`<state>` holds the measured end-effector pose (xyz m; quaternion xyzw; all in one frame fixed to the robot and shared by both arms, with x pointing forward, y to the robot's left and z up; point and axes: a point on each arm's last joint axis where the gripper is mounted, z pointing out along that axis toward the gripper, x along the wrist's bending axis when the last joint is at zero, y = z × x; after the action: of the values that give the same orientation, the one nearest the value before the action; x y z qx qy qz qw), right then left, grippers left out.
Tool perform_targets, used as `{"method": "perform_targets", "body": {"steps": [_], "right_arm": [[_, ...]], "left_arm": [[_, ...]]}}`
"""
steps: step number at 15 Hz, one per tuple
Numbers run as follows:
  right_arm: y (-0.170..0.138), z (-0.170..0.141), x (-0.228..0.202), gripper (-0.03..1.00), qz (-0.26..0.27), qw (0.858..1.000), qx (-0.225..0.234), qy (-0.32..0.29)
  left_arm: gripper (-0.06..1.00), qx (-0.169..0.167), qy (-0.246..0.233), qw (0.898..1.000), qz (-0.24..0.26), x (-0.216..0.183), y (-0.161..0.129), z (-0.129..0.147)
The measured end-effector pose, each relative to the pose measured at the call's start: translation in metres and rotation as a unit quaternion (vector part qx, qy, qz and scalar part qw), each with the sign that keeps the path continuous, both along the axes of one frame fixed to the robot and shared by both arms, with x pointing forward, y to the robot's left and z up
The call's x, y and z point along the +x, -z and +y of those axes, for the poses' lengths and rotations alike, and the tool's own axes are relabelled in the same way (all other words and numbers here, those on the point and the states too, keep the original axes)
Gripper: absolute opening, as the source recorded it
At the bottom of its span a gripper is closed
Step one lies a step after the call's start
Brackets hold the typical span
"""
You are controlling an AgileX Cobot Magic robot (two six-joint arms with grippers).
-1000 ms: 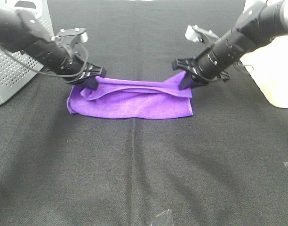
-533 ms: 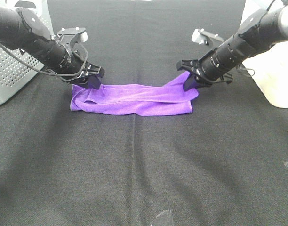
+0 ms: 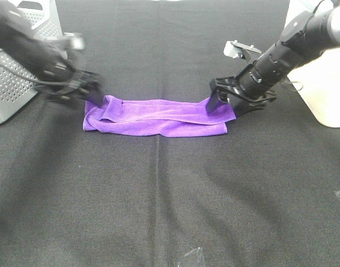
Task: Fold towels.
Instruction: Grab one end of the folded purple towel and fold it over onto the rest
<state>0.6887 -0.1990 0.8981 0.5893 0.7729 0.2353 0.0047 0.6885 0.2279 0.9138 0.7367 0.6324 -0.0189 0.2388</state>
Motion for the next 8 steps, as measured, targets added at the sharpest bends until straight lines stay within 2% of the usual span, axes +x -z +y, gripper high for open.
{"method": "perform_targets", "body": {"steps": [2, 4, 6, 8], "right_arm": [[-0.032, -0.004, 0.002, 0.80, -0.010, 1.000, -0.026, -0.002], [-0.056, -0.005, -0.002, 0.80, 0.013, 0.999, -0.031, -0.008], [-0.066, -0.005, -0.009, 0.80, 0.042, 0.999, -0.028, -0.012], [-0.066, -0.005, -0.013, 0.80, 0.066, 0.997, -0.027, -0.014]], "left_arm": [[0.68, -0.003, -0.004, 1.000, 0.028, -0.003, 0.002, 0.016], [0.68, -0.004, 0.002, 0.999, 0.042, -0.004, 0.008, 0.018], [0.68, -0.004, 0.009, 0.998, 0.055, -0.002, 0.021, 0.017], [0.68, -0.002, 0.009, 0.999, 0.043, 0.004, 0.025, 0.018]]}}
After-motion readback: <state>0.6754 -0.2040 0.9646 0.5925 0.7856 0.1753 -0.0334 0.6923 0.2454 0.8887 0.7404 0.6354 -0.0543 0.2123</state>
